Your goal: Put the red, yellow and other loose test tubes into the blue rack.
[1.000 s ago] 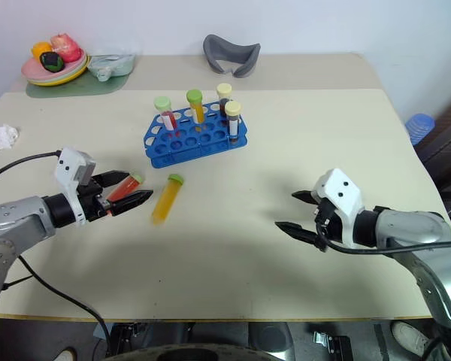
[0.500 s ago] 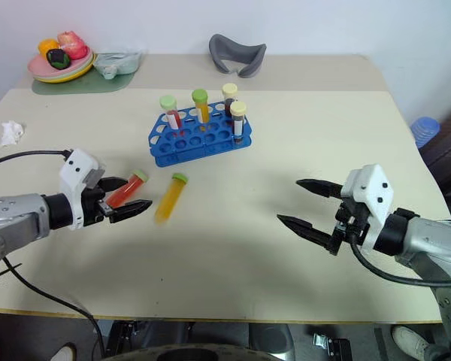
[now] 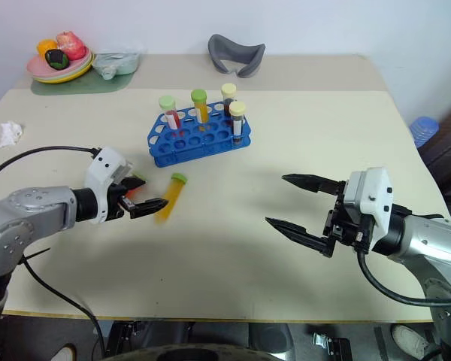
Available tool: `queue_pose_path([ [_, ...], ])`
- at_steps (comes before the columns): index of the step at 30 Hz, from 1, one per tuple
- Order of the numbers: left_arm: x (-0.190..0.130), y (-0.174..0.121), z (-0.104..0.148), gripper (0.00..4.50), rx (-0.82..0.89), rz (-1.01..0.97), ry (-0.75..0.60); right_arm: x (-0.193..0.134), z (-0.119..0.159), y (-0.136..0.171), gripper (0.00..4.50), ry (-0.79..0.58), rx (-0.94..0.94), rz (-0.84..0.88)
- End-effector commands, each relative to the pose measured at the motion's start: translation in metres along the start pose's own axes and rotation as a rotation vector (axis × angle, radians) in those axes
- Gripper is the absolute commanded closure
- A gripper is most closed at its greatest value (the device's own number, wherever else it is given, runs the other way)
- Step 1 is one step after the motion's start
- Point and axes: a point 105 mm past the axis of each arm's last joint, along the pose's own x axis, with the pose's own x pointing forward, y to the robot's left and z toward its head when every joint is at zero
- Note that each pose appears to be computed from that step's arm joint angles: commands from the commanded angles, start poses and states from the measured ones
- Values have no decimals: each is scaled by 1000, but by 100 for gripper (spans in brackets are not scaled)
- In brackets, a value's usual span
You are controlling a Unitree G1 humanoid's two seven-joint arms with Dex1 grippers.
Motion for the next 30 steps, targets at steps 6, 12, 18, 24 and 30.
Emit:
queue_pose_path([
  [6,9,-7,2,0,-57,12,173,1,3,-5,62,-9,-61,-17],
  [12,20,-3,-1,0,-102,7,259,0,4,-9,62,-4,-74,-24],
  [18,30,1,1,0,-158,33,315,0,5,-9,62,1,-75,-30],
  [24,36,-1,5,0,-193,44,348,0,6,-6,62,6,-70,-32],
  [30,44,-3,14,0,-201,61,353,-1,6,-5,62,9,-68,-43],
])
